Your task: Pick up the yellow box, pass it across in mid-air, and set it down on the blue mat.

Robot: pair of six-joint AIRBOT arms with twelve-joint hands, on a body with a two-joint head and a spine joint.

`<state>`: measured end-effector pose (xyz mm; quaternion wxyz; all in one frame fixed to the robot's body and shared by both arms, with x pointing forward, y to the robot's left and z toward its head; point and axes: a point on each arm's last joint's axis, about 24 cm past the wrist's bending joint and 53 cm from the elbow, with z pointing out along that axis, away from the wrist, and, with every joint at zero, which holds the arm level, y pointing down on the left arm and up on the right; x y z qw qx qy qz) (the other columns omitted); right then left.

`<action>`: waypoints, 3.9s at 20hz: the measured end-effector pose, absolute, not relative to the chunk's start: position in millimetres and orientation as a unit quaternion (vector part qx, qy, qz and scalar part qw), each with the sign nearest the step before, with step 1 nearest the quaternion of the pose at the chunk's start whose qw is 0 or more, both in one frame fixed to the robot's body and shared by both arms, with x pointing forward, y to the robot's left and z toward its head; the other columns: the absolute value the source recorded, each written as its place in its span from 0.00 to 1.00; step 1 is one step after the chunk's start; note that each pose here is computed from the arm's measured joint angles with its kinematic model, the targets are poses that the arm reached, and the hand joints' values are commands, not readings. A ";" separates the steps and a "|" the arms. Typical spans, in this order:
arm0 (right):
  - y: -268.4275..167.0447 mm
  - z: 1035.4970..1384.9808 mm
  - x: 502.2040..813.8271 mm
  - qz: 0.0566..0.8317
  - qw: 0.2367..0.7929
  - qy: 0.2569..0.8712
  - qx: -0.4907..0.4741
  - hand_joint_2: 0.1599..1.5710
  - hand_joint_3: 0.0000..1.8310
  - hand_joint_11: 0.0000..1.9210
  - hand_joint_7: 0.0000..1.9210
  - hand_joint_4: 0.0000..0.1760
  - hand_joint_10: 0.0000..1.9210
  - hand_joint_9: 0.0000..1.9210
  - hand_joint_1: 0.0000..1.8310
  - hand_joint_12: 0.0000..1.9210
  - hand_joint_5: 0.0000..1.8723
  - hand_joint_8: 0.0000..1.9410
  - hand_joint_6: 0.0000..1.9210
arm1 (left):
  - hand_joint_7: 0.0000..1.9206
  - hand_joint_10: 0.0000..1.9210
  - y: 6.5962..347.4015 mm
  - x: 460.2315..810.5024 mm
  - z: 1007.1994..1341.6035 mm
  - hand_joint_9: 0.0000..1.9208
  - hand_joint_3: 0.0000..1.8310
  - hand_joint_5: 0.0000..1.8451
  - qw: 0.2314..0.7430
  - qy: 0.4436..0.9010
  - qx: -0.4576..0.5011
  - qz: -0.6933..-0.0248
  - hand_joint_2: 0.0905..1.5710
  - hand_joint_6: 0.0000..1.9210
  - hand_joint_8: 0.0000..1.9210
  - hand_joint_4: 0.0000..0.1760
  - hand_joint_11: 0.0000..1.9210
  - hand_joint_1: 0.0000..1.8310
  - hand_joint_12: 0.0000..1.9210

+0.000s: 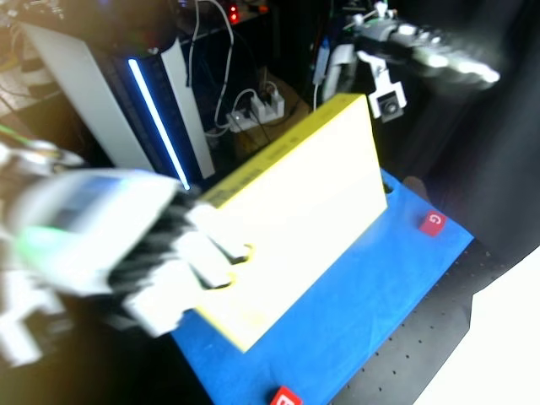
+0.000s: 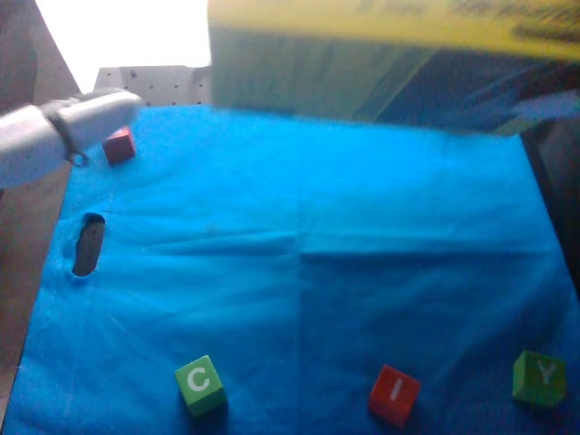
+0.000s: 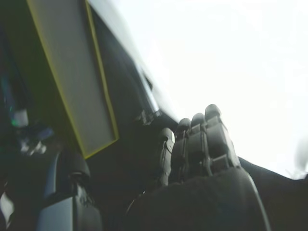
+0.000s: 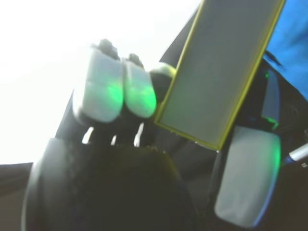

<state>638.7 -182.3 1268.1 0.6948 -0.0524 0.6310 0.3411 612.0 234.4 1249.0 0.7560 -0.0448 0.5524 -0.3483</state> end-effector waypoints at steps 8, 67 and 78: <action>-193.7 1200.3 619.5 0.312 0.638 0.703 -0.043 0.69 0.00 0.75 0.67 0.00 1.00 0.72 0.84 1.00 0.60 1.00 1.00 | 0.00 0.00 256.1 607.4 1250.3 0.00 0.00 0.00 0.768 0.546 -0.069 -0.327 0.69 0.00 0.00 0.68 0.00 0.29 0.00; -193.8 1243.4 623.7 0.334 0.684 0.647 -0.049 0.68 0.00 0.00 0.00 0.97 0.00 0.00 0.20 0.00 0.00 0.00 0.00 | 0.00 0.00 244.8 598.8 1248.2 0.00 0.00 0.01 0.765 0.544 -0.054 -0.341 0.73 0.00 0.00 0.98 0.00 0.32 0.00; -199.4 1283.3 600.7 0.347 0.724 0.593 -0.057 0.70 0.00 0.00 0.00 0.55 0.00 0.00 0.18 0.00 0.00 0.00 0.00 | 0.00 0.00 250.4 582.4 1275.7 0.00 0.00 0.00 0.790 0.506 -0.033 -0.344 0.73 0.00 0.00 0.99 0.00 0.29 0.00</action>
